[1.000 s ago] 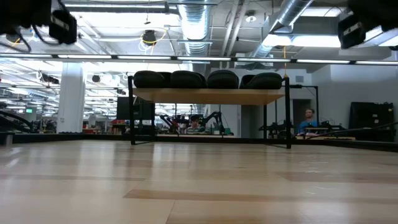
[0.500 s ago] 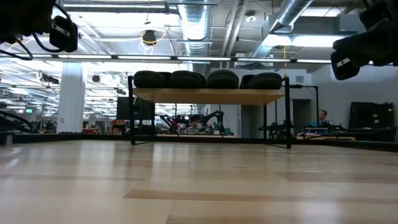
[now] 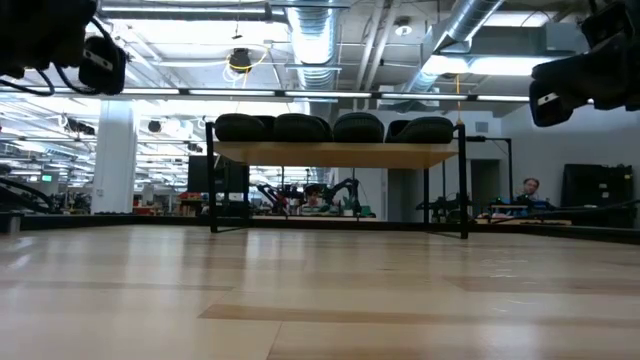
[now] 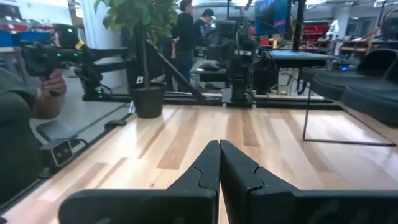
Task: Pick and place slides into the shelf
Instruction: Return to Home Position
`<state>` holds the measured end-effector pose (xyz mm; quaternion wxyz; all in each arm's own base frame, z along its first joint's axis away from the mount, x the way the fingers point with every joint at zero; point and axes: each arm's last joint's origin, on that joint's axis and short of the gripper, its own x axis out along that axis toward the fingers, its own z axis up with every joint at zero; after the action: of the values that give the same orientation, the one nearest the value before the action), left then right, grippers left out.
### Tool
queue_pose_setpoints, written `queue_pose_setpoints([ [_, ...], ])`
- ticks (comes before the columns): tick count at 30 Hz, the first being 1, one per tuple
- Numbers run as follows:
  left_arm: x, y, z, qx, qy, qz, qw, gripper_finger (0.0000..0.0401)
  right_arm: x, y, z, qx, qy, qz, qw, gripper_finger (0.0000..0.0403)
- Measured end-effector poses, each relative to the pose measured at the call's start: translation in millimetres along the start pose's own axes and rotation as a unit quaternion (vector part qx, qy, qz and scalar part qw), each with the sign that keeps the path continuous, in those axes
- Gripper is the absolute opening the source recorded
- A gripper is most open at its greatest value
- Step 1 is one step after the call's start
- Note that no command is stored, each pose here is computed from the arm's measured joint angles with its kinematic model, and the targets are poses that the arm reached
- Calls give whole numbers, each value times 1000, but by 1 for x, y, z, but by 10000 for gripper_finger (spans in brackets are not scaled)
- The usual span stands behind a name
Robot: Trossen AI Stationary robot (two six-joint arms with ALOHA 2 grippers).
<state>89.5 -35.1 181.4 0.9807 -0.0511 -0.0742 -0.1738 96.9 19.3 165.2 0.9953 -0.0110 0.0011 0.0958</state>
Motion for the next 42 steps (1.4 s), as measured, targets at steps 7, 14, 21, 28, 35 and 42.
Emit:
queue_pose_setpoints([
  [7,-1,1,-12,-24,61,4,998,0,0,-2,0,-6,1,-8,1000,0],
  [14,0,1,-13,-8,66,0,998,0,0,-2,0,-6,1,-8,1000,0],
  [21,0,1,-13,-8,67,1,998,0,0,-2,0,-6,1,-8,1000,0],
  [28,0,1,-13,4,67,0,998,0,0,-2,-1,-6,2,-8,1000,0],
  [35,0,1,-13,7,67,0,998,0,0,-2,-1,-6,2,-7,1000,0],
  [42,0,1,-13,12,67,0,998,0,0,-2,-1,-6,2,-8,1000,0],
])
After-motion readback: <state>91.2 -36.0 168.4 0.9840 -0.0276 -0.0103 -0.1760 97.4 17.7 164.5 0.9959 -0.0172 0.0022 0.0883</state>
